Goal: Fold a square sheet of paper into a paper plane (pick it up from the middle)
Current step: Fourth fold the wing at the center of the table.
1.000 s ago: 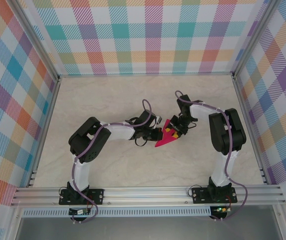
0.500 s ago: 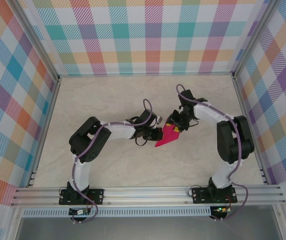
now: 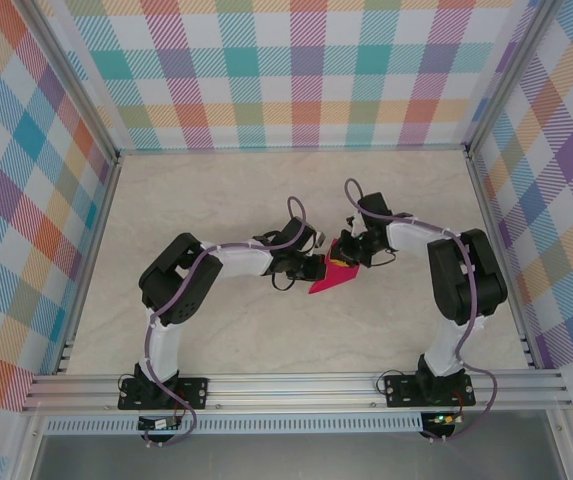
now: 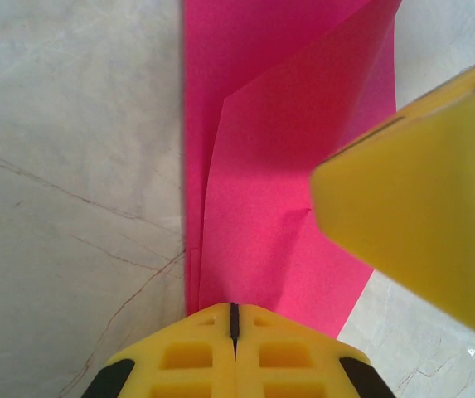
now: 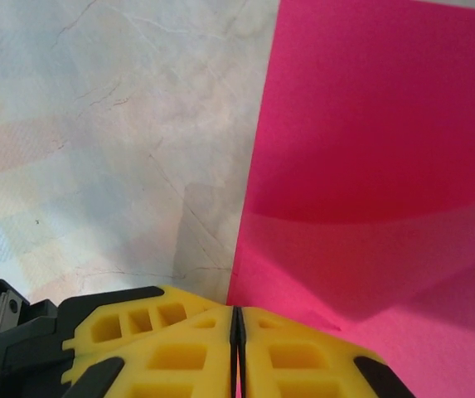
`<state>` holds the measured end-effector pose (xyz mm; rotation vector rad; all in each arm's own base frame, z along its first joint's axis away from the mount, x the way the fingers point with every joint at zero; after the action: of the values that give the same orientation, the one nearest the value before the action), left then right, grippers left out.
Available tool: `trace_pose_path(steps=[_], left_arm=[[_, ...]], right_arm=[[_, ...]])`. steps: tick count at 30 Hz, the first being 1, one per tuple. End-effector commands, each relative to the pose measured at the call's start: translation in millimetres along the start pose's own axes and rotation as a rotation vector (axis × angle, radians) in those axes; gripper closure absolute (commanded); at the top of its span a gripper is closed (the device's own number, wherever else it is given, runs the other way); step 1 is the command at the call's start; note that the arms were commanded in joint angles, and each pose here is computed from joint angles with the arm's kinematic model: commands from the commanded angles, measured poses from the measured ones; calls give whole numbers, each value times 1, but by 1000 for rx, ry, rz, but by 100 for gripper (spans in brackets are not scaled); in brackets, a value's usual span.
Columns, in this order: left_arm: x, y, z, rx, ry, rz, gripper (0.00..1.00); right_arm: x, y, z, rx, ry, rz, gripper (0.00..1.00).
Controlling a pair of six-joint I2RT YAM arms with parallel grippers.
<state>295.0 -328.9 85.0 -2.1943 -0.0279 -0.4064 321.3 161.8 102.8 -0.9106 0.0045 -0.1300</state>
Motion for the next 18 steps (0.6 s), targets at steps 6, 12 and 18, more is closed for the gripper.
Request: trace_pose_path(steps=[6, 12, 18], left_arm=[[-27, 14, 27, 170, -38, 126, 100], [-31, 15, 30, 191, -45, 148, 100], [-47, 12, 41, 248, -68, 226, 100]], right_arm=[[-4, 19, -15, 14, -60, 61, 89], [-4, 24, -33, -86, -26, 49, 89], [6, 17, -47, -92, -7, -40, 90]])
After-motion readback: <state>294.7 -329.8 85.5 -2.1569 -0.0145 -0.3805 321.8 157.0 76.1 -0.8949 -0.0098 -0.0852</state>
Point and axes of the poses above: each hand's point on the last joint's axis, 136 mm out from that joint toward the fingers, its own y axis out along the fingers, its own z axis along the line the jaws close on, x = y × z, the point moved 8 cm from there along -y, back along the fingers, and after that the axes turned 4 degrees about -y, right-handed, at the moved point
